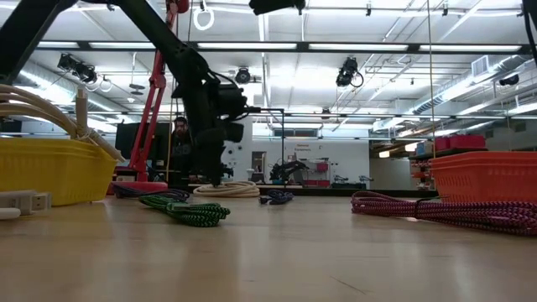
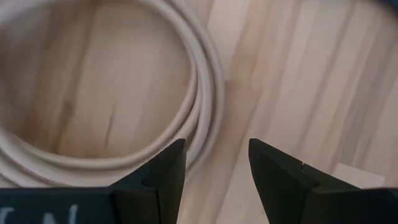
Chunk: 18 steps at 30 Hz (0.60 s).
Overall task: Pick & Place USB Port
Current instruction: Put the light brown HDMI cable into the yellow bin
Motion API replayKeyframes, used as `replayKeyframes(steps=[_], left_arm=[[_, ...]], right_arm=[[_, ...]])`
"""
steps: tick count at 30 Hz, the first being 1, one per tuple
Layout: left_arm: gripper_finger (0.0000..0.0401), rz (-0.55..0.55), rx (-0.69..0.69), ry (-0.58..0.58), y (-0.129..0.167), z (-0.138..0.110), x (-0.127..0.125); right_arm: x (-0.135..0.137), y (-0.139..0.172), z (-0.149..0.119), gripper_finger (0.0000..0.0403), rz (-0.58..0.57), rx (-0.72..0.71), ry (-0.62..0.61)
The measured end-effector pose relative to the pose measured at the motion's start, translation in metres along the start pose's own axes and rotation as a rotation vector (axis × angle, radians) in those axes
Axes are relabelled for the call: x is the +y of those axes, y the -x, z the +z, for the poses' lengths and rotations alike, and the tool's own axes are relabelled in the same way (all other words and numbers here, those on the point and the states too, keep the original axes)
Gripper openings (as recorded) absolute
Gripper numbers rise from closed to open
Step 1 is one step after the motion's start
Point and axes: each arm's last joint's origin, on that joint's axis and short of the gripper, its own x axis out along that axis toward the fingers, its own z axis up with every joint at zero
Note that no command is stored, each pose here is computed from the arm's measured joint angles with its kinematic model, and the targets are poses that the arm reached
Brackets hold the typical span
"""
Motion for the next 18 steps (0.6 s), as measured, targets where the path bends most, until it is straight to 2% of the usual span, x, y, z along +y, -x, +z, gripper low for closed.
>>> replayKeyframes(steps=[4, 7, 10, 18], left_arm=[[0.0181, 0.008, 0.006, -0.002, -0.004, 0.003, 0.0], [0.0181, 0.044, -0.029, -0.022, -0.002, 0.012, 0.004], [0.0181, 0.029, -0.061, -0.023, 0.0, 0.021, 0.007], [0.0181, -0.022, 0.072, -0.023, -0.025, 0.025, 0.011]], right_arm=[[0.0, 0.002, 0.001, 0.0141, -0.002, -0.011, -0.002], [0.0, 0.002, 0.001, 0.0141, -0.002, -0.011, -0.008], [0.0, 0.002, 0.001, 0.0141, -0.002, -0.012, -0.008], [-0.001, 0.004, 0.002, 0.0141, -0.002, -0.015, -0.011]])
